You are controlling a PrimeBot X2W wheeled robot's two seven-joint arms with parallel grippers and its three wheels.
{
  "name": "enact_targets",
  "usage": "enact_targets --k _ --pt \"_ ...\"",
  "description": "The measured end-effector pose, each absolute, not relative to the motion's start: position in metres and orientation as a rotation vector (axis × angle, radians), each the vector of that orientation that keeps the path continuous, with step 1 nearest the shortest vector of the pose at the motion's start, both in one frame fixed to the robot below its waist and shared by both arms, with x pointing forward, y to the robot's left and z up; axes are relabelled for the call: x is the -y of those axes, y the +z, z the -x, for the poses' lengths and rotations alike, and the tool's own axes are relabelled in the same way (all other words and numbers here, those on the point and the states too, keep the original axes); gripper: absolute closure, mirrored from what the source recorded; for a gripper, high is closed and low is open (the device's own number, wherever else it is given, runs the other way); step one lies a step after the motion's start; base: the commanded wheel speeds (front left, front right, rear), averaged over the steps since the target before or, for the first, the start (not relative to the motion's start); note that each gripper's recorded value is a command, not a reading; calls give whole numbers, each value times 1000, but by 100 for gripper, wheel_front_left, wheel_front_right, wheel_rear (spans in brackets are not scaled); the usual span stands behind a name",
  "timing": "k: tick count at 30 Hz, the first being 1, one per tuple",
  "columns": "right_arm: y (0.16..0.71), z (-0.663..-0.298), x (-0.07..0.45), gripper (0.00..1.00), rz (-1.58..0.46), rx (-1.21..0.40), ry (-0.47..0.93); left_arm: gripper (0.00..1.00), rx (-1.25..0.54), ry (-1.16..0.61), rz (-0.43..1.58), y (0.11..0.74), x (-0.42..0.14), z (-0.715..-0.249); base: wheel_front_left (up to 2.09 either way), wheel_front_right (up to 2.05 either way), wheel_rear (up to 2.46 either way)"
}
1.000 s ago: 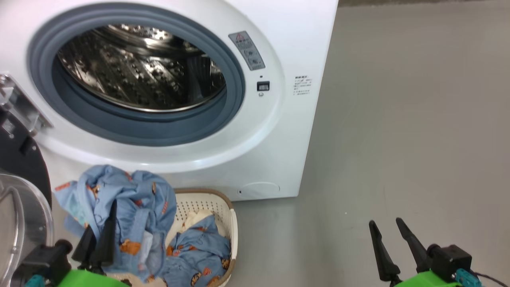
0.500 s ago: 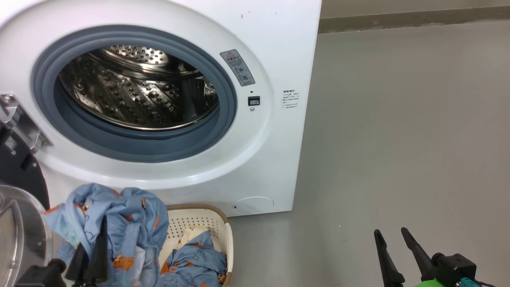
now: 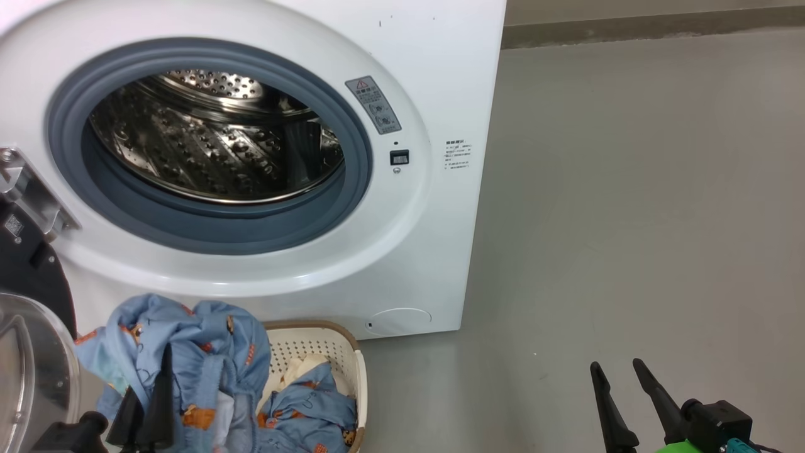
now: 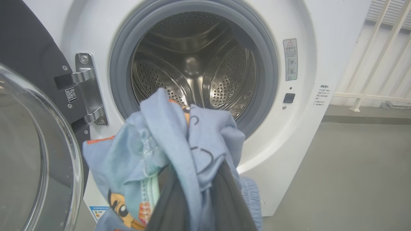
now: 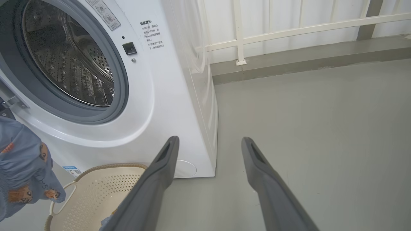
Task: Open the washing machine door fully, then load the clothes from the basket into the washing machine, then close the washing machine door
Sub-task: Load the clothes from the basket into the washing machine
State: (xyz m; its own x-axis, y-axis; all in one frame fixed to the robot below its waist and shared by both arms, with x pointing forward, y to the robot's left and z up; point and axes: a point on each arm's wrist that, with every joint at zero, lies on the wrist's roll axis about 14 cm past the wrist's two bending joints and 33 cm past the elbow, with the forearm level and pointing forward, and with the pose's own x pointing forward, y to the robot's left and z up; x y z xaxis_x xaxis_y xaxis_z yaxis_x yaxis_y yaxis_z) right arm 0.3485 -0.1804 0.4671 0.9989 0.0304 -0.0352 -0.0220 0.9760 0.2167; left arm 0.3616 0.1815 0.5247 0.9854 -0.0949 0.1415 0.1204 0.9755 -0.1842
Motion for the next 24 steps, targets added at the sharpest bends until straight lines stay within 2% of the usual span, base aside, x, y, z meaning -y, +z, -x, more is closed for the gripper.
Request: enact_targets --k 11,24 --pt "456 -350 178 0 -228 -74 27 100 114 -122 210 518 -176 -378 0 0 0" --pt "447 -364 184 0 -230 -97 5 100 202 -169 199 549 -178 -453 0 0 0"
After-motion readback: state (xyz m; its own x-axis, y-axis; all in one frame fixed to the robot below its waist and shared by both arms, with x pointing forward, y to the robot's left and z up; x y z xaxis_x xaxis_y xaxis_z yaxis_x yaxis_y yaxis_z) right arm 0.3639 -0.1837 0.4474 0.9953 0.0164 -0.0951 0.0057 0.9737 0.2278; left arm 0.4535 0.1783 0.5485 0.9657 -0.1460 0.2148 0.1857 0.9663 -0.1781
